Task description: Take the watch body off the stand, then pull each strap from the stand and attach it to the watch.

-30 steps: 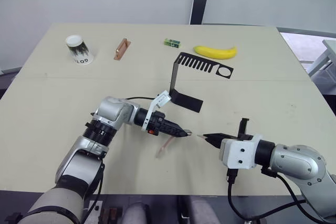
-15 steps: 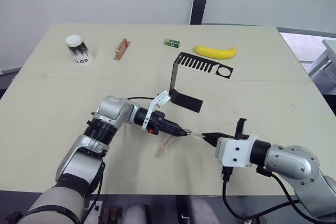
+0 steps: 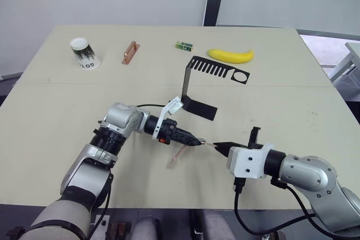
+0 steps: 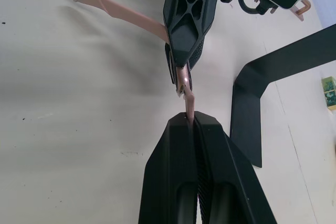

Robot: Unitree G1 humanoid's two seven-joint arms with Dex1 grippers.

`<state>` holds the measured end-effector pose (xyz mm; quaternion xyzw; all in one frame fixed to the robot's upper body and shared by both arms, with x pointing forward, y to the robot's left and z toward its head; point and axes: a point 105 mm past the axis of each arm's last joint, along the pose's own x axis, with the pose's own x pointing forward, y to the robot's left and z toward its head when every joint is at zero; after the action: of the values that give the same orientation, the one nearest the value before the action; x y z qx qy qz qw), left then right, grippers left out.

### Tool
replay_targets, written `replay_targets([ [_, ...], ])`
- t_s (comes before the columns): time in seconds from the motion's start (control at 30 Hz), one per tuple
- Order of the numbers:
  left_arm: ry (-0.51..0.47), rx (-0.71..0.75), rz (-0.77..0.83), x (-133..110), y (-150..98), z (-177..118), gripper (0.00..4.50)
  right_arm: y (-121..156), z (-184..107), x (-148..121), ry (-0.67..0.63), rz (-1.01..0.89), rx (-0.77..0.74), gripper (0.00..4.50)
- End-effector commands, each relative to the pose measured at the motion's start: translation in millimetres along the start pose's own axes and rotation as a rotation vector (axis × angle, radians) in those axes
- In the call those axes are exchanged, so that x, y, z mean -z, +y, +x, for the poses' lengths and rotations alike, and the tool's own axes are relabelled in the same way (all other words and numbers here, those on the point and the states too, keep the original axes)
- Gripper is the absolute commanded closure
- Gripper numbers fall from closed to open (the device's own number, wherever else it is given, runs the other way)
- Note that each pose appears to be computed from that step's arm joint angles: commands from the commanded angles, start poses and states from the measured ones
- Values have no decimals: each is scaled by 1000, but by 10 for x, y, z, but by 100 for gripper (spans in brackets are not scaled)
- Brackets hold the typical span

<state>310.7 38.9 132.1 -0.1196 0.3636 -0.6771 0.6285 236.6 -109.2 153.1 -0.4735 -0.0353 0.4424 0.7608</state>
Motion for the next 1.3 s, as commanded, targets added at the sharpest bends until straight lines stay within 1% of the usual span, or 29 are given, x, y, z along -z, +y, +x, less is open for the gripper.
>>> replay_targets([
  [0.03, -23, 28, 39, -124, -84, -5, 290, -45, -22, -43, -8, -22, 17, 450],
  [0.9, -37, 56, 38, -149, -139, 26, 290, -96, -30, -12, 13, -11, 46, 450],
  [1.3, -52, 60, 33, -157, -144, 49, 290, -118, 7, -46, 5, 2, 46, 450],
])
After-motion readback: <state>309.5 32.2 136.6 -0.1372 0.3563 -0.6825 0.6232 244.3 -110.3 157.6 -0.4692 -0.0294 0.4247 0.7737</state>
